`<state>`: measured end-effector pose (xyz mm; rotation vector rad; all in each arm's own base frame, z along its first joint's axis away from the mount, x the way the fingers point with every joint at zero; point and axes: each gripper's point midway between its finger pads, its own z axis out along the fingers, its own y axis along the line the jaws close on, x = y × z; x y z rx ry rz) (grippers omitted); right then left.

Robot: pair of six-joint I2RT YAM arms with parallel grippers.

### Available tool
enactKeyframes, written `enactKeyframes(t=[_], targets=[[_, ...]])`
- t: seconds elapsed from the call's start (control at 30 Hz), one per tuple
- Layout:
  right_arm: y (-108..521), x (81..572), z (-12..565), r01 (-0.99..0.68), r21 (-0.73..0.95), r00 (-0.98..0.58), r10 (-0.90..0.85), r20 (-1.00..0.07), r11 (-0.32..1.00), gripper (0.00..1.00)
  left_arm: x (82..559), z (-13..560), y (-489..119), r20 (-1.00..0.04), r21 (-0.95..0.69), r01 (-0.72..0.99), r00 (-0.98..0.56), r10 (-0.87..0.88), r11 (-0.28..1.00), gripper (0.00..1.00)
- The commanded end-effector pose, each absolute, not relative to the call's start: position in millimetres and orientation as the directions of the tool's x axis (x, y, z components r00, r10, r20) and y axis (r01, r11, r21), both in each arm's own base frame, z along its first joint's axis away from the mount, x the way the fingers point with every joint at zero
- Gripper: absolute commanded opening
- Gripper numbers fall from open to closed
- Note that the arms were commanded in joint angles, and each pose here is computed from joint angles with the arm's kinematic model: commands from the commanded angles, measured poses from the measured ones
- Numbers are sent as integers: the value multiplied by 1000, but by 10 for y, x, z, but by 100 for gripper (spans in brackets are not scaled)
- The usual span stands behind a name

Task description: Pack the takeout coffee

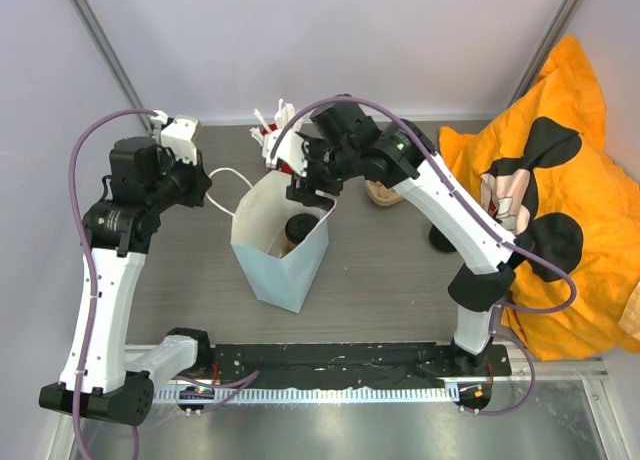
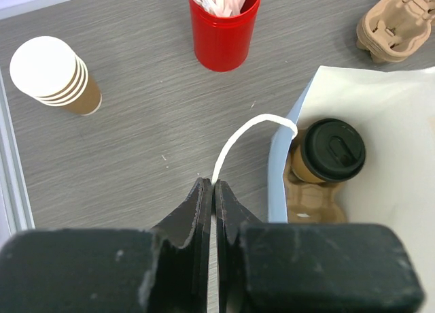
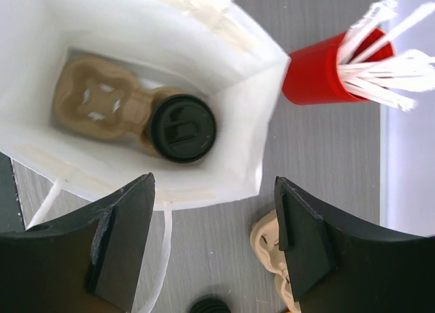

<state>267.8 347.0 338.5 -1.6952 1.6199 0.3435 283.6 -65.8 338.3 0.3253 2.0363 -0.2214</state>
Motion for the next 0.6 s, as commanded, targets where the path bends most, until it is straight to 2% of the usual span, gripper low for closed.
enactKeyframes(t=[0.0,0.1,0.23,0.37,0.57], targets=[[3263,2867,3886,-888,-396,155,-660,-735,232,75,2842,3530,-669,-907,-20,329,-403,121,944,6],[3107,3050,3941,-862,-398,112,-646,-755,315,75,2843,3545,-672,-909,-18,331,-398,122,943,5],[2964,3195,3890,-858,-362,68,-618,-783,364,75,2848,3550,-681,-909,-21,335,-398,121,942,5],[3015,3077,3813,-895,-319,72,-604,-794,313,75,2851,3553,-677,-910,-22,333,-397,119,943,4],[2994,3103,3766,-892,-314,57,-608,-792,326,75,2830,3574,-688,-913,-19,343,-389,123,939,4]])
